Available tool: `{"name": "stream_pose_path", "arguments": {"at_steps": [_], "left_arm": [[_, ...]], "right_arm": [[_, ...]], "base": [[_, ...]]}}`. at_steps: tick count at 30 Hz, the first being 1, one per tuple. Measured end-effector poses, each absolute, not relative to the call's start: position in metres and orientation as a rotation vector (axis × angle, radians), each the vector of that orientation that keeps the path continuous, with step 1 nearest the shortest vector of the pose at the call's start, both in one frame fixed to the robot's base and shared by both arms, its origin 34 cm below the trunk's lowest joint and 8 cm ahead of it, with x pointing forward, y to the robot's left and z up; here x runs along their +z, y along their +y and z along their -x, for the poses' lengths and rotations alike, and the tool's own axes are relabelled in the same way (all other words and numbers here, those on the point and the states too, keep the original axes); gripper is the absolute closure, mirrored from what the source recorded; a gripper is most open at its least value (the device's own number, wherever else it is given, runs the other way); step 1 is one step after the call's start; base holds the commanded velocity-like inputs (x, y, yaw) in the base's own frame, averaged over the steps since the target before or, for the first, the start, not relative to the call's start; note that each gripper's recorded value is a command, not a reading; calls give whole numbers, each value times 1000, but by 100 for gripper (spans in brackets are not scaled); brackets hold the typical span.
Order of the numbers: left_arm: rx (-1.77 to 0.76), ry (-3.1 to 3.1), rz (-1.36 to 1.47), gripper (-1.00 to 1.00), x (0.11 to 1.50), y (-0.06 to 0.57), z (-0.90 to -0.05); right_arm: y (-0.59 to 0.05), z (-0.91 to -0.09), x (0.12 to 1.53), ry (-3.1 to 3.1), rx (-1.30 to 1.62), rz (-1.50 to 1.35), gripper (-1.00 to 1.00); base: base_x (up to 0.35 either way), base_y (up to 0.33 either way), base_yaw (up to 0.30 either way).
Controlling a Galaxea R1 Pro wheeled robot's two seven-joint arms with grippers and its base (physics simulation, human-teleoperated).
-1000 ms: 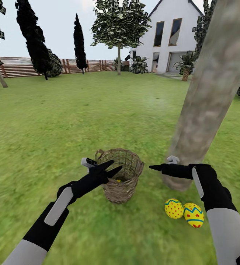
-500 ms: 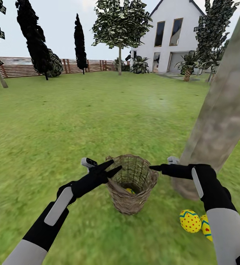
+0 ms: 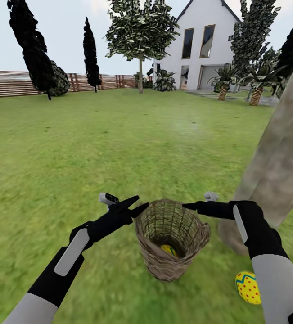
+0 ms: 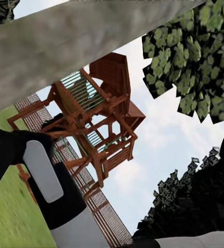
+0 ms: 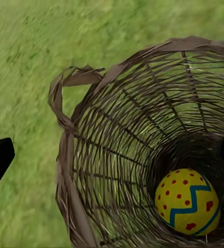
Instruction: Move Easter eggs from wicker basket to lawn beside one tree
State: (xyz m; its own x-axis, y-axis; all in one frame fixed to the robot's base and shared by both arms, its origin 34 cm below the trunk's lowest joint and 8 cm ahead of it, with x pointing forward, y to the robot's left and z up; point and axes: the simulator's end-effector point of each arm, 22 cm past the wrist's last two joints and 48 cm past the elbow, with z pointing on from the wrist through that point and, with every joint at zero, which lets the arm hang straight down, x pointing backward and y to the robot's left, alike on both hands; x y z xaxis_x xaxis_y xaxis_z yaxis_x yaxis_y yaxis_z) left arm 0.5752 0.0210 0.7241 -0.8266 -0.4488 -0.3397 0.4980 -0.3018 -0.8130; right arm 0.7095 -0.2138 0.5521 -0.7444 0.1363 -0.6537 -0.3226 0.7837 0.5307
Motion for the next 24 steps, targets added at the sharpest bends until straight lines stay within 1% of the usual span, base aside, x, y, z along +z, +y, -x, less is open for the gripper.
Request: {"name": "stream_pose_path", "arguments": {"at_steps": [3, 4, 7, 14, 21, 24], "left_arm": [[-2147, 1364, -67, -100, 725, 21, -575], [-2146, 1364, -66, -100, 725, 21, -575], [-2145, 1364, -66, -100, 725, 22, -575], [-2144, 1363, -66, -100, 725, 22, -575], [-2149, 1374, -41, -100, 715, 23, -579], [-2154, 1381, -26, -100, 708, 24, -582]], "right_arm": [[-222, -710, 537, 2327, 716, 156, -100], [-231, -711, 525, 2374, 607, 166, -100], [-229, -711, 514, 2415, 509, 194, -100], [-196, -701, 496, 2466, 409, 377, -100], [-194, -700, 484, 2490, 382, 392, -100], [-197, -704, 472, 2522, 294, 358, -100]], "base": [[237, 213, -85], [118, 92, -23], [52, 40, -10], [7, 5, -1], [0, 0, 0], [0, 0, 0]]}}
